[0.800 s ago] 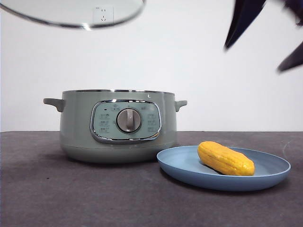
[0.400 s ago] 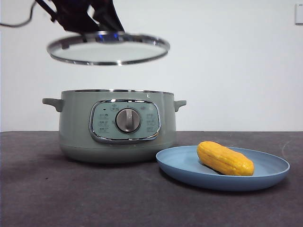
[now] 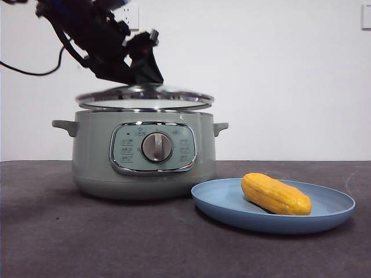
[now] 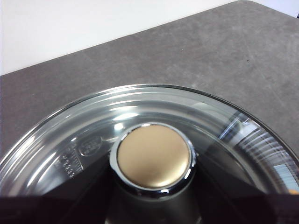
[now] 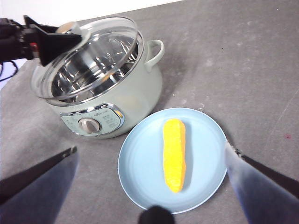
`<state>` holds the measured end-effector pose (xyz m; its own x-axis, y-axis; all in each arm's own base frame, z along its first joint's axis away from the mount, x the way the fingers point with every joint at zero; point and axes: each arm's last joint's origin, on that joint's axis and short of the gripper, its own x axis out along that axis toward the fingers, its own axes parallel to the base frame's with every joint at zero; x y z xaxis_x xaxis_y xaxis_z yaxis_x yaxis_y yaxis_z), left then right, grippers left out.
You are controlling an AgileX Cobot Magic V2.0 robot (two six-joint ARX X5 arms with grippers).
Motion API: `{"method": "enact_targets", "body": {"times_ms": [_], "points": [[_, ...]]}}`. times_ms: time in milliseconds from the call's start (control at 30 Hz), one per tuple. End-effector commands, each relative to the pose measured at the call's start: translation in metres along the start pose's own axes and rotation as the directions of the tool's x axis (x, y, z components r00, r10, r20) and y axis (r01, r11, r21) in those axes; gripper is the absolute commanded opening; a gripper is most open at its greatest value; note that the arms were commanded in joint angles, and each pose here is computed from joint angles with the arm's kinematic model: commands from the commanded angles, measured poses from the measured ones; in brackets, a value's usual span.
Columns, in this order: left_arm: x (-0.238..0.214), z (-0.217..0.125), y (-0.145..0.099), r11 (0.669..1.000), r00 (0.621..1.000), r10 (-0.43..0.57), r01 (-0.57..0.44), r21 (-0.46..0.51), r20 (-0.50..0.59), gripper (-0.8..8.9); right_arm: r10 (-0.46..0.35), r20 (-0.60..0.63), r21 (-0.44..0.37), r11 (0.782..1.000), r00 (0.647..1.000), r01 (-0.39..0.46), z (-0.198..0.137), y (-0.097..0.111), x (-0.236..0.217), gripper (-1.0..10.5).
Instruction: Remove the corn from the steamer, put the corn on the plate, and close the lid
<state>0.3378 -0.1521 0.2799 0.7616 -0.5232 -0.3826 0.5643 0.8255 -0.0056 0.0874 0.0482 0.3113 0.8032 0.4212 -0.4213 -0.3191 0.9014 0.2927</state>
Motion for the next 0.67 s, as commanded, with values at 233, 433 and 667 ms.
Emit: {"method": "enact_targets", "body": {"times_ms": [233,433,667], "points": [[0.002,0.006,0.001,0.999,0.998,0.024,-0.025,0.023,0.053,-0.08,0.002,0.000,-0.010,1.000,1.000,-0.002,-0.001,0.000,0.001,6.8],[0.003,0.003,0.001,1.000,0.999,0.021,-0.022,0.020,0.033,-0.08,0.002,0.000,-0.010,1.000,1.000,-0.002,-0.001,0.000,0.001,6.8],[0.017,-0.012,0.002,1.000,0.999,0.015,-0.015,0.005,-0.038,-0.08,0.002,-0.001,-0.010,1.000,1.000,-0.002,-0.001,0.000,0.001,6.8]]}}
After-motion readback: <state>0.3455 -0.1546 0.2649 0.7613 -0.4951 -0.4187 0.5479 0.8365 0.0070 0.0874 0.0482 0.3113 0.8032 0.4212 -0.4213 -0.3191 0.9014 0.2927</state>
